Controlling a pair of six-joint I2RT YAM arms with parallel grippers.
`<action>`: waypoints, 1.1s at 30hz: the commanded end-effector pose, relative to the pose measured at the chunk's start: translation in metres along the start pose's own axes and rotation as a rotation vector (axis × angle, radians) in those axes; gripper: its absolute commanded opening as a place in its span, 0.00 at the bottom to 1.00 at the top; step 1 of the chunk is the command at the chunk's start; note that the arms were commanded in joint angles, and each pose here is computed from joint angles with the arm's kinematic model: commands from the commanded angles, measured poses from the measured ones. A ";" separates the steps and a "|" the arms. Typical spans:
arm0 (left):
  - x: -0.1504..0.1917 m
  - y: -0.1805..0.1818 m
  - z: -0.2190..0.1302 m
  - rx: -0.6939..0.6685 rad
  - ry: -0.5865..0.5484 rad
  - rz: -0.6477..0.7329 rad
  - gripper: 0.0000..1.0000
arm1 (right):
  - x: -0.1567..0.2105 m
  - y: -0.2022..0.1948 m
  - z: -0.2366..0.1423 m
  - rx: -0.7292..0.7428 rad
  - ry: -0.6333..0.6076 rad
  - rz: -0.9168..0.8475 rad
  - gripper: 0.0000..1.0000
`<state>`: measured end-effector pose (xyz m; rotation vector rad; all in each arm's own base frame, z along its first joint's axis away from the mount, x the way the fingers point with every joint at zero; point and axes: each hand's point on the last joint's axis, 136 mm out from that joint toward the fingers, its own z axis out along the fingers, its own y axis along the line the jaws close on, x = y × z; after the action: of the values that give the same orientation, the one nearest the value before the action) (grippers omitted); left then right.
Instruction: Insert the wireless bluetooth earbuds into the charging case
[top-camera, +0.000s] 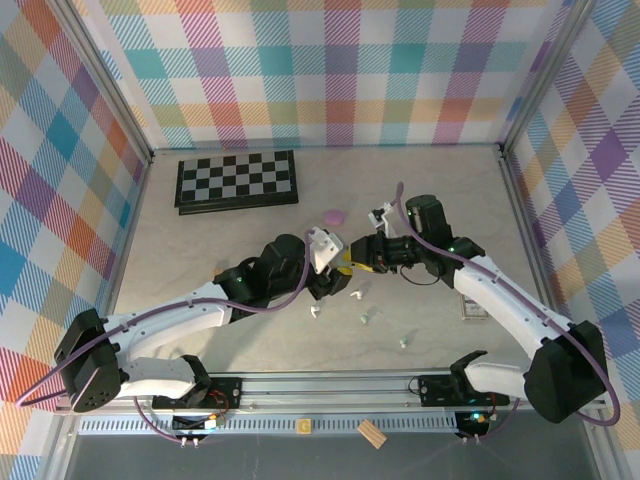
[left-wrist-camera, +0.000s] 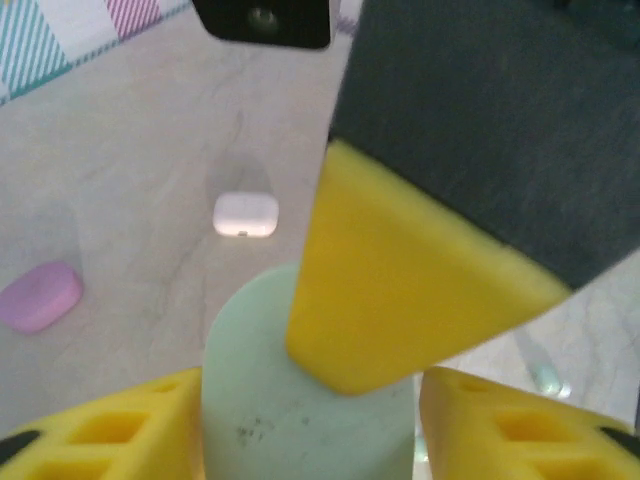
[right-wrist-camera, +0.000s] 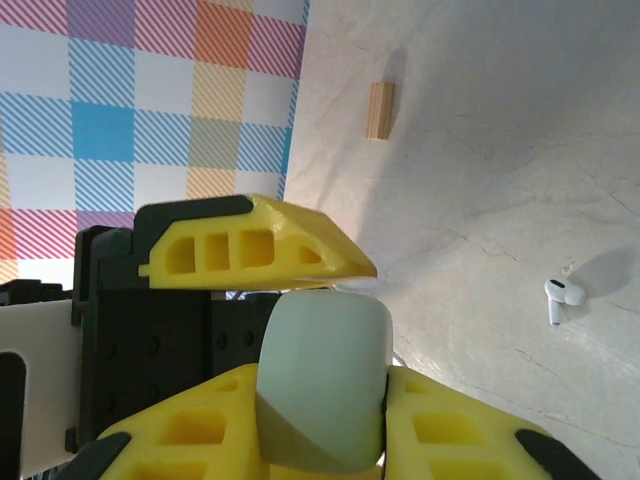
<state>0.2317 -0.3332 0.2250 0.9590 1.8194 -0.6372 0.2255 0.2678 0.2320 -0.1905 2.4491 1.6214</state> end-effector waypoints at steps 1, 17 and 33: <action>-0.033 0.002 -0.013 -0.027 -0.184 -0.005 0.74 | -0.007 0.012 -0.010 -0.062 -0.046 -0.002 0.21; -0.083 0.011 -0.040 -0.102 -0.643 0.098 1.00 | -0.050 0.072 -0.051 -0.444 -0.144 0.073 0.17; -0.113 0.015 -0.034 0.133 -0.842 0.059 0.75 | -0.054 0.087 -0.063 -0.492 -0.196 0.093 0.15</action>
<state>0.2715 -0.3331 0.3037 0.6517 1.1659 -0.8653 0.2566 0.2484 0.3323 0.0462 1.9781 2.1401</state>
